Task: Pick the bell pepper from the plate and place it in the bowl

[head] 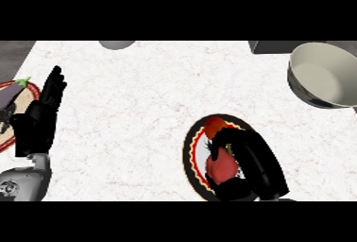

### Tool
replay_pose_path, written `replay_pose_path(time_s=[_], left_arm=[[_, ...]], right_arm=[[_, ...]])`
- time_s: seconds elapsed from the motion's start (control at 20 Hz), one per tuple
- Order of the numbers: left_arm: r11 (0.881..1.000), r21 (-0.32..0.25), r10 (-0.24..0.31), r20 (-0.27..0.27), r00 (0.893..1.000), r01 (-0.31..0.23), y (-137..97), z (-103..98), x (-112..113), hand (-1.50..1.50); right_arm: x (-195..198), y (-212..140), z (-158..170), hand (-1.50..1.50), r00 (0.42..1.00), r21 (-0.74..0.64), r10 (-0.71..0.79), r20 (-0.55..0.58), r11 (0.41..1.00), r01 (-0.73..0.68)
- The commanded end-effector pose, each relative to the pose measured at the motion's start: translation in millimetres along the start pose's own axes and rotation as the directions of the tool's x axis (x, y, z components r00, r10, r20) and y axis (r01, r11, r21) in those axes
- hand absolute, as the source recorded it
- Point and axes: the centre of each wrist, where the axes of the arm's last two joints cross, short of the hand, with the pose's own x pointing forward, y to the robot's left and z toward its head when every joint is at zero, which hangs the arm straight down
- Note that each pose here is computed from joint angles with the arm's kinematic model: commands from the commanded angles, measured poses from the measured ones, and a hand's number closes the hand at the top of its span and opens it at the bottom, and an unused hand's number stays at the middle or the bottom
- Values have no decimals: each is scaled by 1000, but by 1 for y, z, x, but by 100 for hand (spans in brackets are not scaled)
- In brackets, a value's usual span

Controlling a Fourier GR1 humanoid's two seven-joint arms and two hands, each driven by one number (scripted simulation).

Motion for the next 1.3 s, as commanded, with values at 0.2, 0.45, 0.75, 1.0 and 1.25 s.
replay_pose_path(time_s=[0.2, 0.45, 0.75, 1.0, 1.25], left_arm=[[1000, -15, 6, 5, 1000, -6, 12, -10, -1, 0], [999, -35, -3, 34, 999, 4, -19, -10, 13, 0], [999, -41, 2, 29, 1000, -1, -18, -15, 13, 0], [1000, -22, 1, 42, 999, 0, -13, -16, 13, 0], [999, -45, 29, 38, 999, -27, -19, -7, 8, 0]], right_arm=[[5, -75, 31, 150, 989, -286, -5, -148, 957, -38], [-49, -106, -2, 150, 980, -406, -83, -178, 914, 4], [-92, -167, -22, 150, 978, -504, -128, -163, 863, 29], [-138, -197, -43, 150, 975, -561, -164, -148, 826, 54], [-199, -210, -31, 150, 964, -586, 21, -267, 790, -180]])
